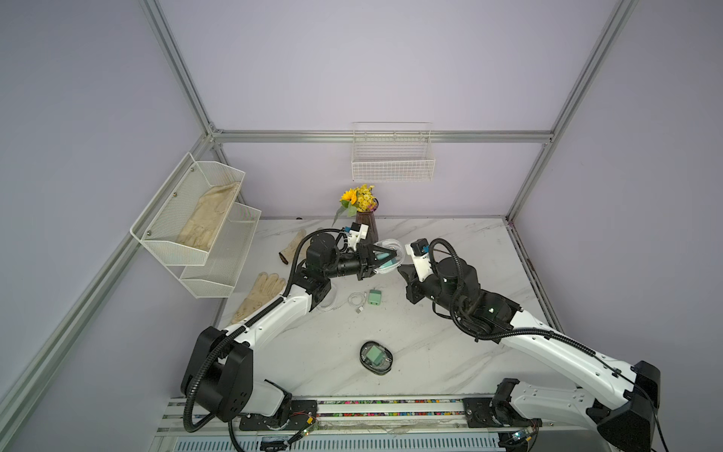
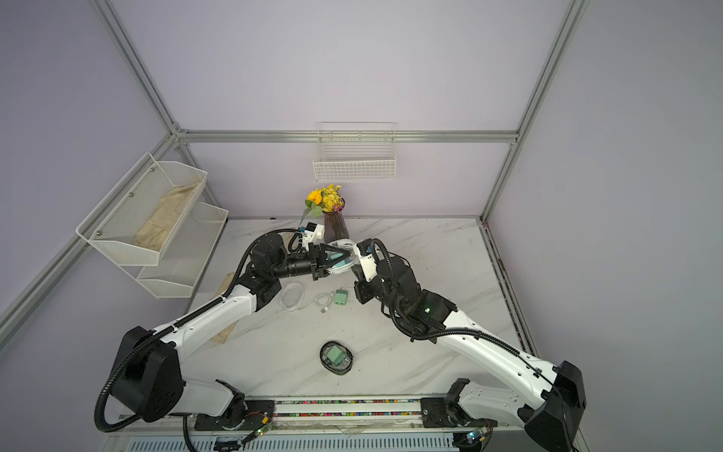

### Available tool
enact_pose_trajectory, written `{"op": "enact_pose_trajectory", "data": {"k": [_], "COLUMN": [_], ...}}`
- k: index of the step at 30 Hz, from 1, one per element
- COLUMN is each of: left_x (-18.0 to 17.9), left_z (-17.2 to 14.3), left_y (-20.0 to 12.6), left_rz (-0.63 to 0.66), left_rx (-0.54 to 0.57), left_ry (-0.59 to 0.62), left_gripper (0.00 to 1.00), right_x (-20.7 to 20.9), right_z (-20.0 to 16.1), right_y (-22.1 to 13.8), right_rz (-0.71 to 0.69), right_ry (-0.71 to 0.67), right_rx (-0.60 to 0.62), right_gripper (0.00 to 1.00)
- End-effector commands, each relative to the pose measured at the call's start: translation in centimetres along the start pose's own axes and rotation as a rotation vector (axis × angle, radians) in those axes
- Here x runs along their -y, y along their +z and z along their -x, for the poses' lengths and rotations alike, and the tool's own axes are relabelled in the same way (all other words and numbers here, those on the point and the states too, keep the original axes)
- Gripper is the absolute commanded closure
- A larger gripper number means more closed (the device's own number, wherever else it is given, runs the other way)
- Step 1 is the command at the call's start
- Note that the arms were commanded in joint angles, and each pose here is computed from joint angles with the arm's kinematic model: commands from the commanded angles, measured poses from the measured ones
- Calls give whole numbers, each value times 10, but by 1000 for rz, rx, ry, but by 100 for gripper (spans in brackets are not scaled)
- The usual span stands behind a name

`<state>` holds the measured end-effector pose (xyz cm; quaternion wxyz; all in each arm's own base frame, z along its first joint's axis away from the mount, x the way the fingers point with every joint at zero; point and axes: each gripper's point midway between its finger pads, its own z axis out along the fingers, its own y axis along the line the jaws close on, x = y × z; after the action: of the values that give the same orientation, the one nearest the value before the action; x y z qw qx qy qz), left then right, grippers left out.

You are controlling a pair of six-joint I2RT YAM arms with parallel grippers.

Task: Pack away charging kits
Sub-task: Zip the zipper on the storage bag.

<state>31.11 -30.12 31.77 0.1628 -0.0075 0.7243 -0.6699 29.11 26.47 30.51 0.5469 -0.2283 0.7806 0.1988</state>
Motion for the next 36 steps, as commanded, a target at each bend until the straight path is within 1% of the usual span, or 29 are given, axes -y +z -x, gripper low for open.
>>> {"op": "enact_pose_trajectory", "data": {"k": [1,9,15,18,19,22,26,30,32,36], "left_x": [57,48,40,33,30,27,27,27,22,13], "left_z": [-16,-16,-30,-39,-41,-45,-49,-62,-68,-84], "left_y": [-12,-14,-20,-26,-30,-37,-45,-48,-51,-54], "left_rz": [-99,-68,-35,-14,-6,-2,-13,-58,-50,-52], "left_rx": [-66,-78,-161,-203,-212,-226,-235,-298,-310,-349], "left_ry": [141,149,217,262,275,303,341,360,368,373], "left_gripper": [72,73,82,88,91,94,96,96,100,100], "right_x": [23,29,28,22,19,11,7,0,-7,-13], "right_z": [16,19,23,18,19,24,31,36,42,58], "right_y": [-13,-15,-13,-11,-11,-16,-24,-25,-26,-24], "right_rz": [-115,-154,-156,-124,-106,-64,-37,5,46,69], "right_ry": [-21,-36,-67,-90,-95,-107,-125,-154,-166,-209], "right_rx": [42,6,-69,-139,-149,-158,-169,-171,-171,-172], "right_gripper": [100,100,100,100,100,100,100,100,100,100]}}
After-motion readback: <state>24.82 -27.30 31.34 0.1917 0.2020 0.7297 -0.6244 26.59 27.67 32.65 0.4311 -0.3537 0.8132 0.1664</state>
